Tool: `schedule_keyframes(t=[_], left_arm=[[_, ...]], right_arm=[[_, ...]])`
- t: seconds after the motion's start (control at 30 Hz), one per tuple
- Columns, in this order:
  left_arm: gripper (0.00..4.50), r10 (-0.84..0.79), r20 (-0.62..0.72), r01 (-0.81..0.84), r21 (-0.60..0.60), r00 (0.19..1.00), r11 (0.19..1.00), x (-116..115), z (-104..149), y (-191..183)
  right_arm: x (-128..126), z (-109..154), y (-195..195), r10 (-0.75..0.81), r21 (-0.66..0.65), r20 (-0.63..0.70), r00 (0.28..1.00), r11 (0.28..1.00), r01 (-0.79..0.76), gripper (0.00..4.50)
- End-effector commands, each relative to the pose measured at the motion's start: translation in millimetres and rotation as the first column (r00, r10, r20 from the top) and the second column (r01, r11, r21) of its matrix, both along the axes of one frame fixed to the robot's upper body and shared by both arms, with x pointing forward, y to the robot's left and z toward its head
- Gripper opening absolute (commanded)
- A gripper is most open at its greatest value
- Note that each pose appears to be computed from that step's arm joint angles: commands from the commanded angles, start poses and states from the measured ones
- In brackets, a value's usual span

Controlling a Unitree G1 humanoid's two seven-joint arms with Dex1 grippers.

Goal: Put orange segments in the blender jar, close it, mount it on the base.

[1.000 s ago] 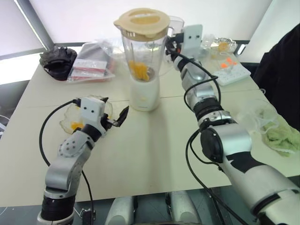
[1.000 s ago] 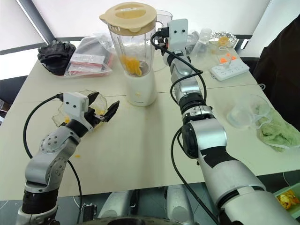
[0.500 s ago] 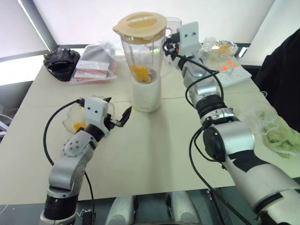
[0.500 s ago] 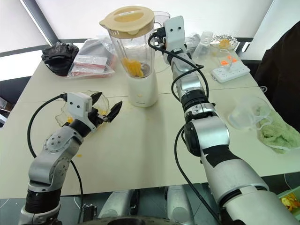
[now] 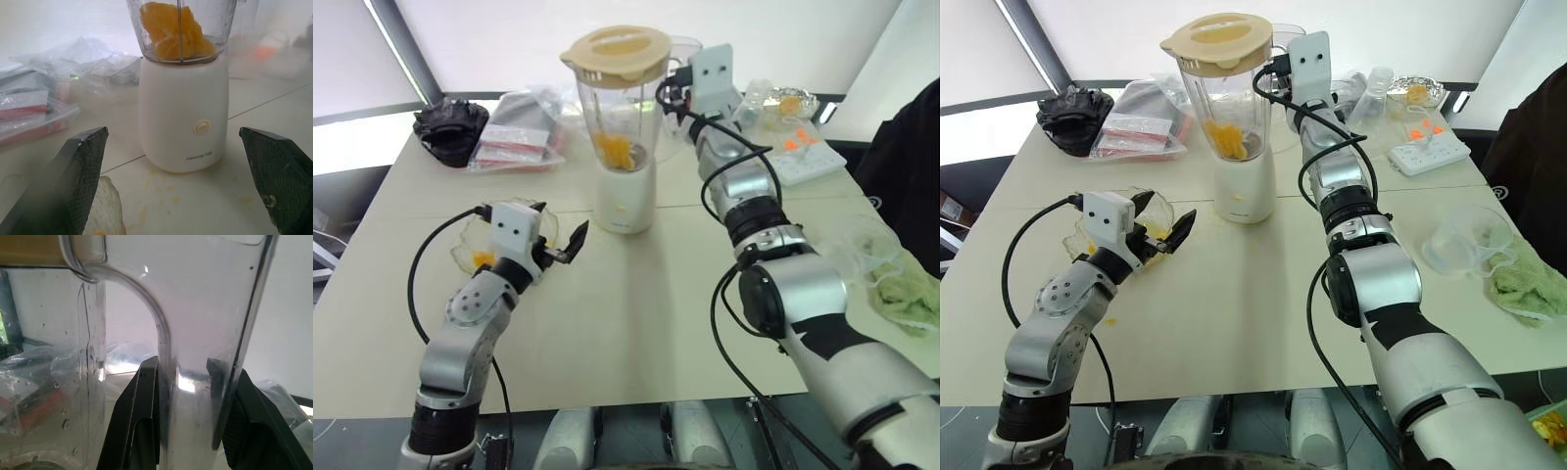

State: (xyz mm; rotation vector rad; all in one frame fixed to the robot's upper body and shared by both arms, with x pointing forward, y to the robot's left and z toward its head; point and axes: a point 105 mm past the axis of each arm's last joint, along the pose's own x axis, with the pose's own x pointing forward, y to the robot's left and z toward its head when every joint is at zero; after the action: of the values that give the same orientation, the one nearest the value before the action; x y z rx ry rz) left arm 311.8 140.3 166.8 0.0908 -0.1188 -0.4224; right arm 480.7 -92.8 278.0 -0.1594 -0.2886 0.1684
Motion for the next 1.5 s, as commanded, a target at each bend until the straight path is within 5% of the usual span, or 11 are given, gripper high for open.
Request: schedule_keyframes(t=[0.03,0.77,1.03,1.5], left_arm=[[4.47,-0.012,0.054,0.012,0.001,0.998,1.000,-1,12,-2],[4.47,-0.029,0.052,0.029,0.005,0.998,1.000,1,12,-6],[4.47,-0.028,0.054,0.028,0.007,0.998,1.000,2,13,-7],[4.47,-0.022,0.055,0.022,0.005,0.998,1.000,1,14,-7]], right_arm=[[3,-24,-21,-0.087,-0.081,-0.059,0.994,0.993,0.082,1.02],[-16,-43,-13,-0.005,0.005,-0.108,0.994,1.000,0.006,1.02],[-9,-49,-2,0.116,0.098,-0.151,0.982,0.990,-0.102,1.02],[1,-45,-1,0.133,0.052,-0.181,0.974,0.991,-0.125,1.02]])
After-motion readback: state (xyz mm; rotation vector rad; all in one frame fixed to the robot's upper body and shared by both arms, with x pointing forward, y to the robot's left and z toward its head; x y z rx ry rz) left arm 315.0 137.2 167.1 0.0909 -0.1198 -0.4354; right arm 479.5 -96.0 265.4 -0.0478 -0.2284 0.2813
